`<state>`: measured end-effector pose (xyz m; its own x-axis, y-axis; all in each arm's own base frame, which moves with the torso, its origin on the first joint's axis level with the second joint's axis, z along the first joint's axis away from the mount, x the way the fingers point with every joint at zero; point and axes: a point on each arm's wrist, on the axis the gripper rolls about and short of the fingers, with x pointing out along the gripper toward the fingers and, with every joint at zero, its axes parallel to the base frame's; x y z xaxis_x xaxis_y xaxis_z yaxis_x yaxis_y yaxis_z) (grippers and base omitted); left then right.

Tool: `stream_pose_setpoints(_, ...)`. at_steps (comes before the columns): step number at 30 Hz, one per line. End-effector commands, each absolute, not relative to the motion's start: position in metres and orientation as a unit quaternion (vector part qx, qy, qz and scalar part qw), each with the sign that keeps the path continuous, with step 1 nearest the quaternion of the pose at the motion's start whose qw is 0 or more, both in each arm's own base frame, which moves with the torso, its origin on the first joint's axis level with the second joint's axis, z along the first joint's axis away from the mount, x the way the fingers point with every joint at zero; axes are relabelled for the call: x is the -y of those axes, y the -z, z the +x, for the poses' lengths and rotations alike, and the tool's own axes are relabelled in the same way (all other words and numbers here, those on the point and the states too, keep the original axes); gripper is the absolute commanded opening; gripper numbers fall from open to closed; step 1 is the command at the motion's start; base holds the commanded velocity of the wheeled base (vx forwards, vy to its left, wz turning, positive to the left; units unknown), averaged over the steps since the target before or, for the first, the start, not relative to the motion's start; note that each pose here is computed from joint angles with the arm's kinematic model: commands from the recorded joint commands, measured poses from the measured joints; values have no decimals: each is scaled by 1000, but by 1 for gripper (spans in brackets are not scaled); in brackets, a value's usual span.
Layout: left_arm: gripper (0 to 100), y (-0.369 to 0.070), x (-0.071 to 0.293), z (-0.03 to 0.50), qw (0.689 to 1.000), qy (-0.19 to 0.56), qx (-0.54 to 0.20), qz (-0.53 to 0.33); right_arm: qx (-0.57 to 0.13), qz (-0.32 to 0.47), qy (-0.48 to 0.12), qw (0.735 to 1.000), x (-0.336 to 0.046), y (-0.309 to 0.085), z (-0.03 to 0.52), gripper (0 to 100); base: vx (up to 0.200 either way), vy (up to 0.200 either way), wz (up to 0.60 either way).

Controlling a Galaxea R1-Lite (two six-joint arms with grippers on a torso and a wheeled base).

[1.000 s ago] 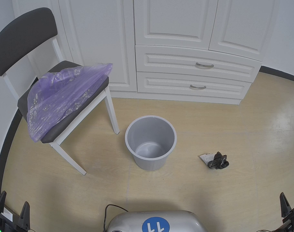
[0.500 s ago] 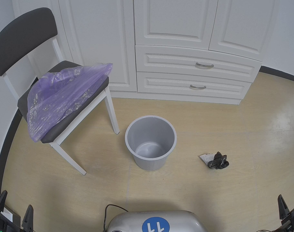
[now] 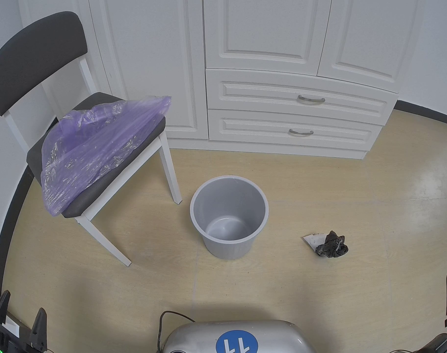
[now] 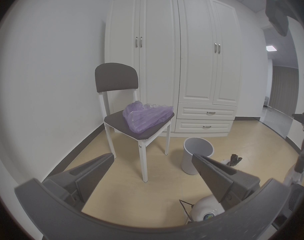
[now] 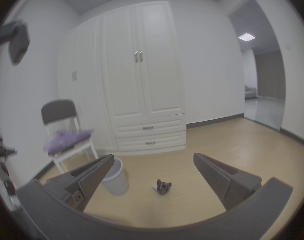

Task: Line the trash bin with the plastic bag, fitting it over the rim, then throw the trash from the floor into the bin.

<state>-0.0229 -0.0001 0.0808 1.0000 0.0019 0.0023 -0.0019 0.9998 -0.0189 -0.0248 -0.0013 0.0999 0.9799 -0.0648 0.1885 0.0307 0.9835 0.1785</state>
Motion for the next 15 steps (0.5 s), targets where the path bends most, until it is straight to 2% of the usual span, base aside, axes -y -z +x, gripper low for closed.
stream_pose_setpoints(1,100,-76,0,-23,1000,-8,2,-19,130,115,55,983,3,-101,-27,100,0,0,0)
stream_pose_setpoints(4,100,-81,0,-23,1000,-4,19,-12,132,93,43,986,2,-105,-28,100,0,0,0)
stream_pose_setpoints(6,100,-111,1,-31,994,19,104,-30,141,76,16,987,1,-113,-31,100,0,0,0)
stream_pose_setpoints(7,100,-111,1,-31,994,19,104,-30,141,76,16,987,1,-113,-31,100,0,0,0)
stream_pose_setpoints(8,100,-135,2,-38,984,66,152,-63,133,65,-22,989,0,-119,-32,100,0,0,0)
stream_pose_setpoints(12,100,-140,3,-37,984,80,144,-63,95,57,-54,992,-2,-135,-27,100,0,0,0)
stream_pose_setpoints(15,100,-141,3,-26,992,71,88,-51,49,50,-62,996,-3,-144,-12,100,0,0,0)
